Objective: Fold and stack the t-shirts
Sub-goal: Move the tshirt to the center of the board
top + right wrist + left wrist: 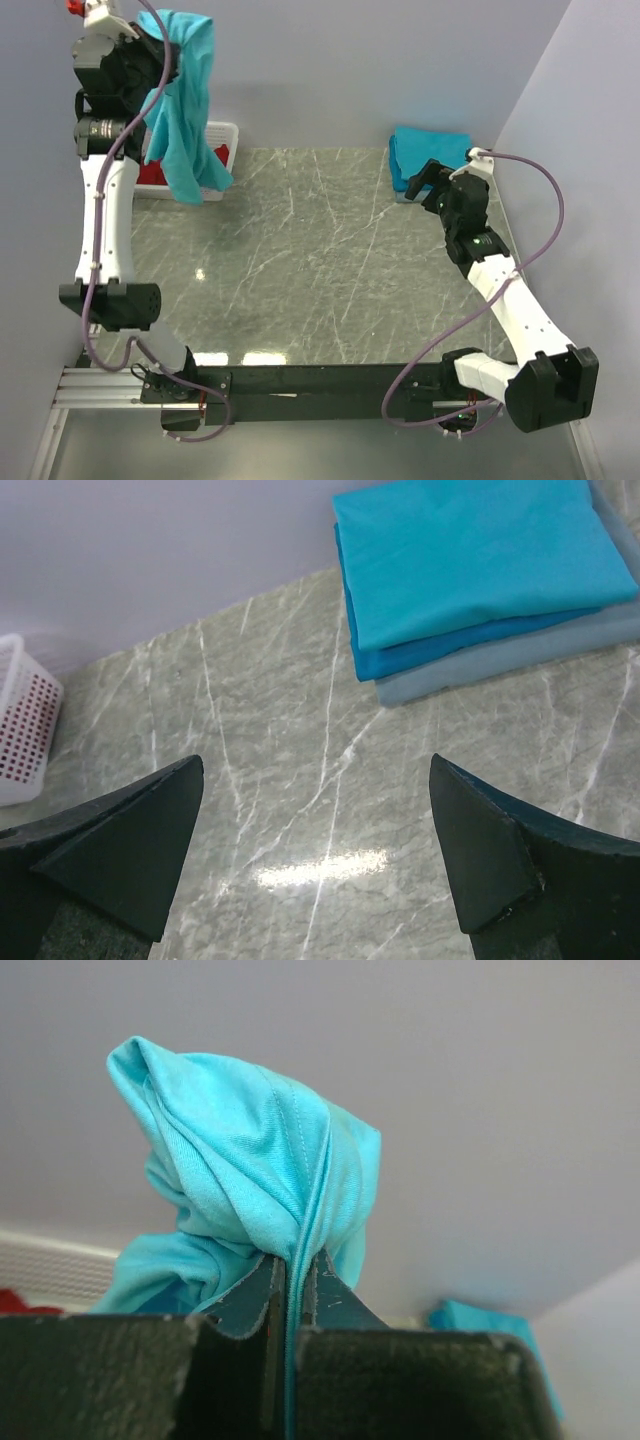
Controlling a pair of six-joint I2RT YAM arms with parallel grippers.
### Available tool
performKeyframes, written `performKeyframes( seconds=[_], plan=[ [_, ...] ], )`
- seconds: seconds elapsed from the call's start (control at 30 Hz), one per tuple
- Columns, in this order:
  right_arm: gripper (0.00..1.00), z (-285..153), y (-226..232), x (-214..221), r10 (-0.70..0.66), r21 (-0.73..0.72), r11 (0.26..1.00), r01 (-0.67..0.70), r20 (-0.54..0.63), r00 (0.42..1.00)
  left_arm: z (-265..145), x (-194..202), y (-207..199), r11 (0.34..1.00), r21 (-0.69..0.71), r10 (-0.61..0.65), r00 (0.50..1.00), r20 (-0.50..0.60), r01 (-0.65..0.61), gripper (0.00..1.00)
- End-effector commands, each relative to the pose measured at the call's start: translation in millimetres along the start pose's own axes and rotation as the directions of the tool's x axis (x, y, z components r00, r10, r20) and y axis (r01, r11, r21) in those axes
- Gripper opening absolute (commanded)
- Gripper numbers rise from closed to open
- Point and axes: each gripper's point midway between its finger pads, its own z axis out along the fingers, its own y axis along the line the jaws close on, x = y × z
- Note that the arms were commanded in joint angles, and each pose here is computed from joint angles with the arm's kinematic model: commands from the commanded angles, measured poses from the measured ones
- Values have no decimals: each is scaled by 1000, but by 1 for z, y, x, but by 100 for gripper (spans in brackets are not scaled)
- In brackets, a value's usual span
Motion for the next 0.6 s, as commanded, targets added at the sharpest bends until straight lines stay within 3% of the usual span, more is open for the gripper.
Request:
performKeyframes(
  seconds=[0.0,0.13,0.33,0.43,0.5,0.53,0.57],
  plan=[
    [100,-14,11,-22,32,-50,998,-28,76,997,-51,-46,-77,985,158,43,990,136,-64,4],
    [100,-23,8,-29,42,-41,998,-38,108,993,-105,-51,-146,949,302,39,984,173,-90,1],
    [100,-36,3,-39,62,-29,998,-58,150,987,-139,-21,-198,880,473,5,996,84,-45,1],
    [100,-39,-7,-39,76,30,996,-81,141,987,-125,16,-199,889,456,25,1000,-1,-21,3],
    [100,-40,-13,-34,69,68,995,-77,114,991,-101,67,-186,913,407,55,993,-100,-9,9],
    [100,-39,-16,-33,68,87,993,-78,108,992,-92,91,-176,930,368,58,985,-162,5,13],
    [100,-38,-18,-28,64,98,993,-72,89,994,-80,123,-158,955,295,61,973,-223,8,24]
  ],
)
